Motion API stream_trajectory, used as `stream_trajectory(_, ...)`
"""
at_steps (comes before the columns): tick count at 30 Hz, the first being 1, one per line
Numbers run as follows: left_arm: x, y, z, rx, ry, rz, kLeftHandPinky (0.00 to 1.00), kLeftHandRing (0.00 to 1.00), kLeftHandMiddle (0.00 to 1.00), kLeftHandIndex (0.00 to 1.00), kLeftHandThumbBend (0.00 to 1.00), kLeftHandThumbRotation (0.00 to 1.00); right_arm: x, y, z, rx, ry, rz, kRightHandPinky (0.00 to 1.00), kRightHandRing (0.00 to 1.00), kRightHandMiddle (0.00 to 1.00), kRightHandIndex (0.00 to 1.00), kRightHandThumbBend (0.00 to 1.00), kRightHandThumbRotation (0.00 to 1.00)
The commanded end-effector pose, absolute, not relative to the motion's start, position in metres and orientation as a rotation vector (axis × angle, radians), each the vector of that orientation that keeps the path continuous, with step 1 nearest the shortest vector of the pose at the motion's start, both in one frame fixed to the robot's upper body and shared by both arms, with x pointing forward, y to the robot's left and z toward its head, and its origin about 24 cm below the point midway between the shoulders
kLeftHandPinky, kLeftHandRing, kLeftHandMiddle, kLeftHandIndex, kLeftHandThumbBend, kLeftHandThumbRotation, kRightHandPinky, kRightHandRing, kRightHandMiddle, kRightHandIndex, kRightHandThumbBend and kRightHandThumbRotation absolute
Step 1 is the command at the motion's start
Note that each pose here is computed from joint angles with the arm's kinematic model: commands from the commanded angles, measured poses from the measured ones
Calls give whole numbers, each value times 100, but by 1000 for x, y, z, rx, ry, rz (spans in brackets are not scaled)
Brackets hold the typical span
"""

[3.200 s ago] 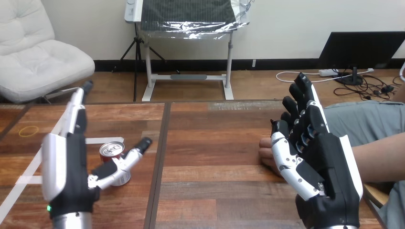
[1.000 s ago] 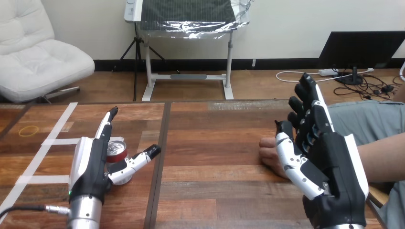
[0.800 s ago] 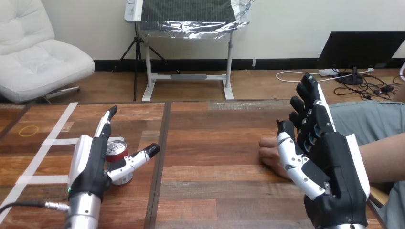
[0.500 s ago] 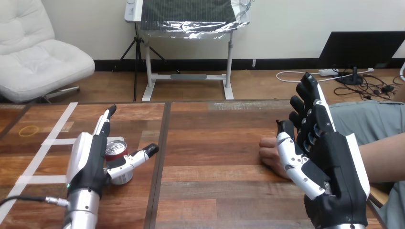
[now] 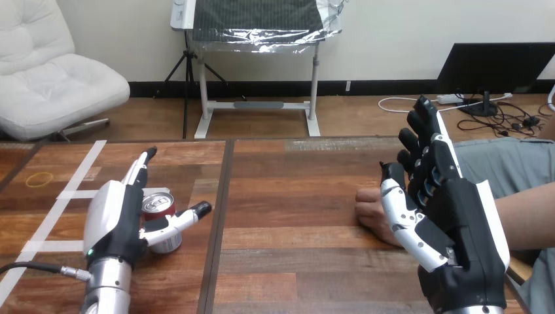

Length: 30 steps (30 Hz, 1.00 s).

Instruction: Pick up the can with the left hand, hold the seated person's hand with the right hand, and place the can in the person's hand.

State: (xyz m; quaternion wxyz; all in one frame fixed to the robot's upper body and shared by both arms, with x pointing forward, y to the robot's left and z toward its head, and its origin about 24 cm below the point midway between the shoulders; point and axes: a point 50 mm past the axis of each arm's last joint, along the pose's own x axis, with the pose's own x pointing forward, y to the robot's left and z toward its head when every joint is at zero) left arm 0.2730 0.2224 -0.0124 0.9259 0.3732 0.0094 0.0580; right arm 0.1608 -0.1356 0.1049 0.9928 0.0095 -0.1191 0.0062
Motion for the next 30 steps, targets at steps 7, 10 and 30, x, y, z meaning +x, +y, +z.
stream_trajectory(7, 292, 225, 11, 839, -124, 160, 85, 91, 94, 94, 91, 48, 166, -135, 126, 54, -345, 2, 100, 100, 100, 100, 0, 0)
stream_trajectory(10, 291, 226, 12, 851, -128, 163, 86, 91, 94, 94, 90, 48, 167, -135, 126, 51, -345, 3, 100, 100, 100, 100, 0, 0)
stream_trajectory(30, 291, 228, 8, 823, -104, 186, 83, 89, 92, 92, 88, 45, 169, -136, 126, 44, -346, 7, 100, 100, 100, 100, 0, 0)
